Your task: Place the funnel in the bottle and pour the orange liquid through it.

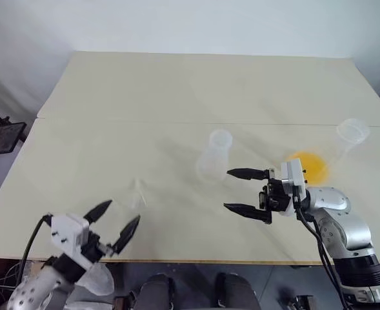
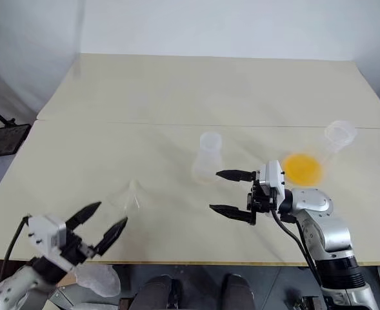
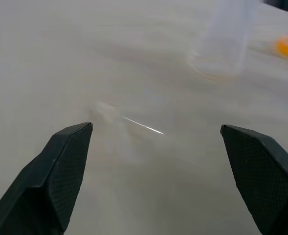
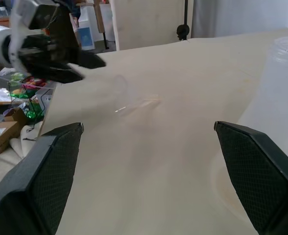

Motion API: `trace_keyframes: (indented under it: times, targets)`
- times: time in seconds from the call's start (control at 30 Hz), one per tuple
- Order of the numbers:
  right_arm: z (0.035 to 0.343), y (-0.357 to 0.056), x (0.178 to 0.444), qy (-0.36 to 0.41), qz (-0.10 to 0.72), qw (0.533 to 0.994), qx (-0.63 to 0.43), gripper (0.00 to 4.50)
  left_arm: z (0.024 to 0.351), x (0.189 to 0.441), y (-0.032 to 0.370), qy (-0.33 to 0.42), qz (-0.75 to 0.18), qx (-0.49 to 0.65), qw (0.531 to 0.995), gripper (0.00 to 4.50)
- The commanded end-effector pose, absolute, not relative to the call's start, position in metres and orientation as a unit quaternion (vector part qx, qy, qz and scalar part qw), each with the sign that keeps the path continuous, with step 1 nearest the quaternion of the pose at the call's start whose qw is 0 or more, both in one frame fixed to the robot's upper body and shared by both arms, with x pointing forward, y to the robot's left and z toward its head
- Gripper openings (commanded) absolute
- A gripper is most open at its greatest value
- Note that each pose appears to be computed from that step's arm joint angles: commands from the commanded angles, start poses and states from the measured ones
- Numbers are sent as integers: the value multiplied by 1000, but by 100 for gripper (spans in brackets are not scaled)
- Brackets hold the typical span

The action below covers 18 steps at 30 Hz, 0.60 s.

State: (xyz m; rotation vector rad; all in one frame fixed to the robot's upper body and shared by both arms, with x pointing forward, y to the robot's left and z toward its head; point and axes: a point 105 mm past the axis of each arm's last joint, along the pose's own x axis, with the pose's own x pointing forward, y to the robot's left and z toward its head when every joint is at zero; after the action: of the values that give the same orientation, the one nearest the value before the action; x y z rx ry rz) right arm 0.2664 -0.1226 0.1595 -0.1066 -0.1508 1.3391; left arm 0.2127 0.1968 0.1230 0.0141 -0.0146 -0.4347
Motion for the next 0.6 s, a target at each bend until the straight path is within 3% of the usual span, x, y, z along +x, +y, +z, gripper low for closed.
trace_keyframes:
  times: [0.03, 0.37, 0.6]
  targets:
    - [169, -127, 262, -90, 610, 785, -57, 450, 120, 215, 187, 2, -237, -4, 972, 446]
    - [168, -125, 259, -95, 590, 800, -48, 450, 110, 233, 210, 17, -187, 24, 982, 446]
    - [169, -120, 261, -103, 588, 801, -43, 450, 105, 254, 194, 8, -220, 11, 975, 446]
